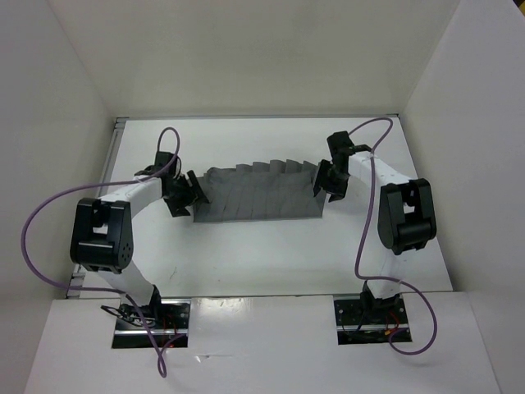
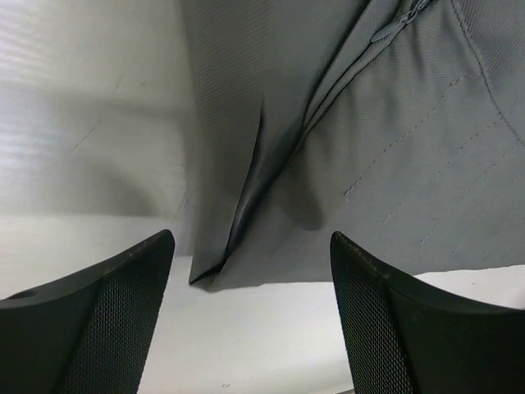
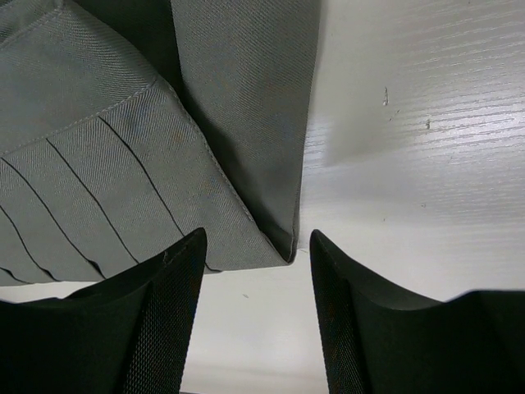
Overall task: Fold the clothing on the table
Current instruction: Fold the skirt
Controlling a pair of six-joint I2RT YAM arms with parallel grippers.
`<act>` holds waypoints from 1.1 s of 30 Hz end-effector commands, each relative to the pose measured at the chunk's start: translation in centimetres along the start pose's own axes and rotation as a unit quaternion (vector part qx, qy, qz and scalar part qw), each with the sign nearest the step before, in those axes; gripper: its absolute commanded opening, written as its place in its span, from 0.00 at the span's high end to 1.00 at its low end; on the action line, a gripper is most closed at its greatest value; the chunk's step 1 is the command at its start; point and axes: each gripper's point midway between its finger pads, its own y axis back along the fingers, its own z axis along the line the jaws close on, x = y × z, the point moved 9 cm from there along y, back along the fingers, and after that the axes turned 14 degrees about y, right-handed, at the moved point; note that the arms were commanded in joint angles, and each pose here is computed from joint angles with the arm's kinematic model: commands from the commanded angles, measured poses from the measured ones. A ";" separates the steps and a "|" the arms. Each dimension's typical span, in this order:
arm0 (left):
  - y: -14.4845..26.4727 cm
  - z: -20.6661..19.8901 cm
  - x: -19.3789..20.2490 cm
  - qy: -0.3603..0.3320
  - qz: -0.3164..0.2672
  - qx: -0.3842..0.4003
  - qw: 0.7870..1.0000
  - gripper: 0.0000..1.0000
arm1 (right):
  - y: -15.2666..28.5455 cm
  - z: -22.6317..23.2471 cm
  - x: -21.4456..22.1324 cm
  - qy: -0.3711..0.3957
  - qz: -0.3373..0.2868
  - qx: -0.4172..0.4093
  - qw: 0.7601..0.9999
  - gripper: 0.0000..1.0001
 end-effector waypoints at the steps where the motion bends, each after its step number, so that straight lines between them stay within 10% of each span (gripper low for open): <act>1: -1.7 -0.2 0.4 0.000 0.028 0.033 0.999 0.16 | 1.7 0.2 -0.9 0.010 -0.023 -0.005 1.000 0.41; 6: -3.1 -0.1 1.1 0.001 0.066 0.040 0.997 0.21 | 2.0 0.2 -0.8 0.010 -0.023 -0.005 1.000 0.41; 8: -3.1 -0.3 1.1 -0.006 0.068 0.050 0.996 0.42 | 2.7 0.4 -1.0 0.010 -0.028 -0.013 0.999 0.41; 11: -3.2 -0.2 1.5 -0.001 0.082 0.063 0.995 1.00 | 4.0 1.5 -0.9 0.038 -0.031 -0.047 0.998 0.41; 17: -3.0 -0.9 0.6 -0.013 0.066 0.059 0.996 1.00 | 5.8 6.0 -0.1 0.160 -0.002 -0.184 0.970 0.42; 24: -2.1 -3.2 -1.4 -0.030 0.042 0.068 0.996 1.00 | 1.2 11.1 2.1 0.222 0.097 -0.217 0.946 0.87; 33: -1.9 -3.8 -1.9 -0.035 0.040 0.070 0.996 1.00 | -0.9 15.0 0.4 0.237 0.098 -0.303 0.918 1.00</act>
